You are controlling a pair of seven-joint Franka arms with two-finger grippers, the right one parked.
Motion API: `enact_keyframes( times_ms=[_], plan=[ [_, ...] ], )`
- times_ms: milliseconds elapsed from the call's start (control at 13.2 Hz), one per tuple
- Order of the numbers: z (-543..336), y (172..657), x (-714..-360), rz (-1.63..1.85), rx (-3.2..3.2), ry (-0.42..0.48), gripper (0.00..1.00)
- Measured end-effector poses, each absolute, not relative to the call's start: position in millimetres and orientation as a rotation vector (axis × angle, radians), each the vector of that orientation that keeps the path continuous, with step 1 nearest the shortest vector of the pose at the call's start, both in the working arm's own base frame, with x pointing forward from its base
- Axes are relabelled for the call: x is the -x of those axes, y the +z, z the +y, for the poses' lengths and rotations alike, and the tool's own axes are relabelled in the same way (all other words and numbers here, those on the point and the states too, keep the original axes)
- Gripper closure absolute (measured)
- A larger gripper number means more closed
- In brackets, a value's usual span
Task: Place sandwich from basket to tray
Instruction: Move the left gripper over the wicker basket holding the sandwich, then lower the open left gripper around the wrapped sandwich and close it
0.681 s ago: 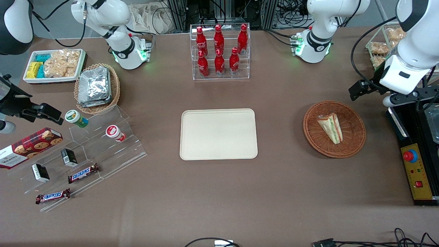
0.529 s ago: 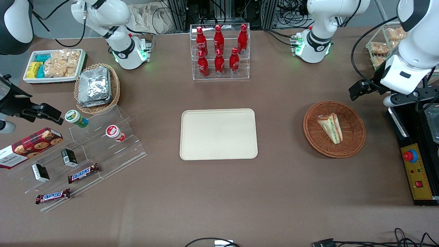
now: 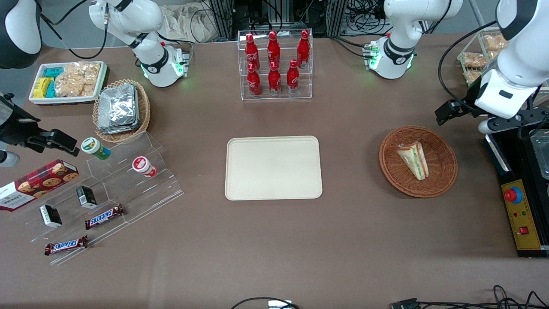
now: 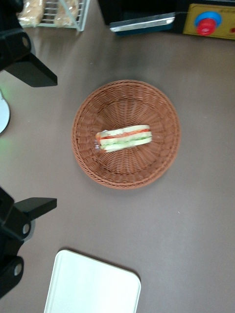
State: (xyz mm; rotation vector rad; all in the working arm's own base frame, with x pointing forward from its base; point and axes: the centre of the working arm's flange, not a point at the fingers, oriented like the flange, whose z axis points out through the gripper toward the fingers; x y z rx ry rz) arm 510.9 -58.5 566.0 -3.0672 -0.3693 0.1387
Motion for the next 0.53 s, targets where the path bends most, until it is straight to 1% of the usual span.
enact_keyframes(
  times_ms=[76,151,378,529],
  plan=[
    [-57.3,551.0,-510.1,-0.402,3.060,0.157,0.00],
    [-54.3,531.8,-510.2,-0.432,3.056,0.155,0.00],
    [-22.3,453.0,-506.7,-0.543,3.067,0.075,0.00],
    [-2.1,404.6,-498.5,-0.624,3.065,0.063,0.00]
  ],
)
